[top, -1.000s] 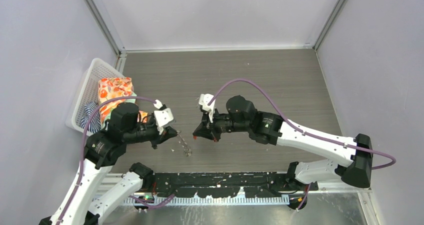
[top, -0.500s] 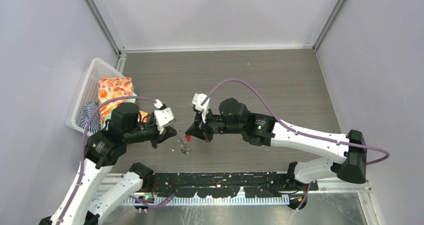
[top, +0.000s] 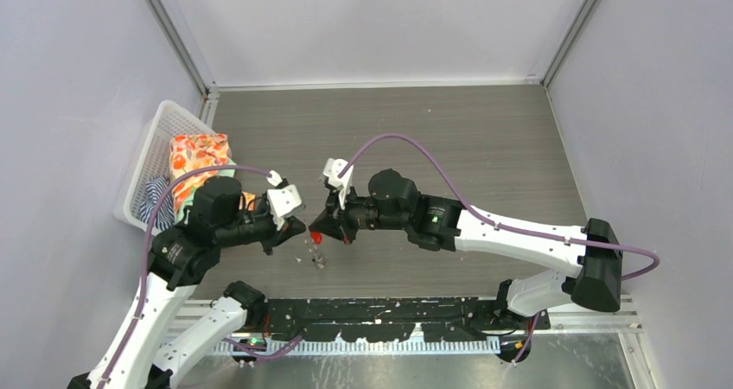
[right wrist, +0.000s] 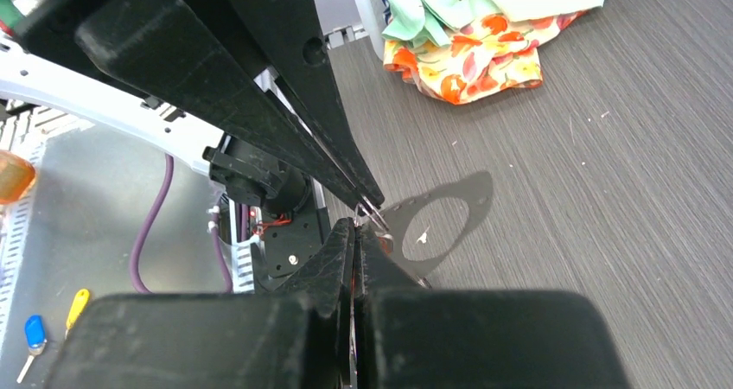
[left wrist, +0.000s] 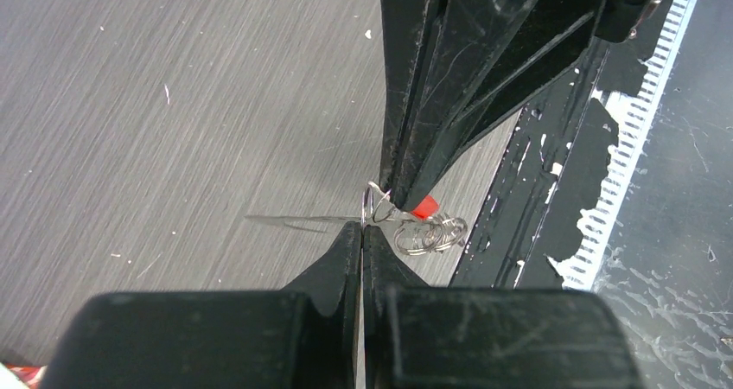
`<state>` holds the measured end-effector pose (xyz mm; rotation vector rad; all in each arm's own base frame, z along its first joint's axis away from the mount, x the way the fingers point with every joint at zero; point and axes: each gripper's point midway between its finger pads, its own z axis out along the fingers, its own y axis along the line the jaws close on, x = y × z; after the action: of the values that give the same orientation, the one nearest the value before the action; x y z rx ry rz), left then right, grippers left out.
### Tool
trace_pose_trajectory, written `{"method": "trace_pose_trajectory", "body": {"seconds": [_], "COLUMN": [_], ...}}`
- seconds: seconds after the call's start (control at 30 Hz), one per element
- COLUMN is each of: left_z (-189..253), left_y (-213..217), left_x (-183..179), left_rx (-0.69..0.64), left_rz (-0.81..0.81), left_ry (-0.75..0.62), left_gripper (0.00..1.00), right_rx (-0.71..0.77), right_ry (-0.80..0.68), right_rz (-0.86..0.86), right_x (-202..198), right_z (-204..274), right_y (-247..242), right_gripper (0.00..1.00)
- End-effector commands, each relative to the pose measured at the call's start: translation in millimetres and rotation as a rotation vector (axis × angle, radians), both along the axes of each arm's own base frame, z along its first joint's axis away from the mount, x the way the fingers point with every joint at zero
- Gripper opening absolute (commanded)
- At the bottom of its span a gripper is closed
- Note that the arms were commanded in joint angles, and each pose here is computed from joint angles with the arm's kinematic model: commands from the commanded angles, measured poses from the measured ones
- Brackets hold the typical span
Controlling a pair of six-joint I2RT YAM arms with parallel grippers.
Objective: Put the keys on the keyring
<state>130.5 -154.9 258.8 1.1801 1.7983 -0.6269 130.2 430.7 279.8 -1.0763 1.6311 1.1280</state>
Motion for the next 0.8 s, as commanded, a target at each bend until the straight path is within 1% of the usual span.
{"method": "trace_pose_trajectory", "body": {"seconds": [0.0,0.23,0.77], "left_z": [8,9,13], "left_y": [-4,-4,-2], "left_x": [7,7,5], "left_rx": [-0.028,-0.029,-0.031], "left_rz": [0.002,0.004,-0.004], "left_ry": [-0.037,-0.046,-0.081], "left_gripper": [0.00,0.00,0.00], "right_rx": [0.131,0.120,0.070], "right_ry": [-0.029,-0.007,0.018], "right_rz": [-0.007,-0.028,-0.153], "right_x": [3,6,24], "right_z": [42,39,28], "right_y": [12,15,6], "right_gripper": [0.01,0.01,0.01]}}
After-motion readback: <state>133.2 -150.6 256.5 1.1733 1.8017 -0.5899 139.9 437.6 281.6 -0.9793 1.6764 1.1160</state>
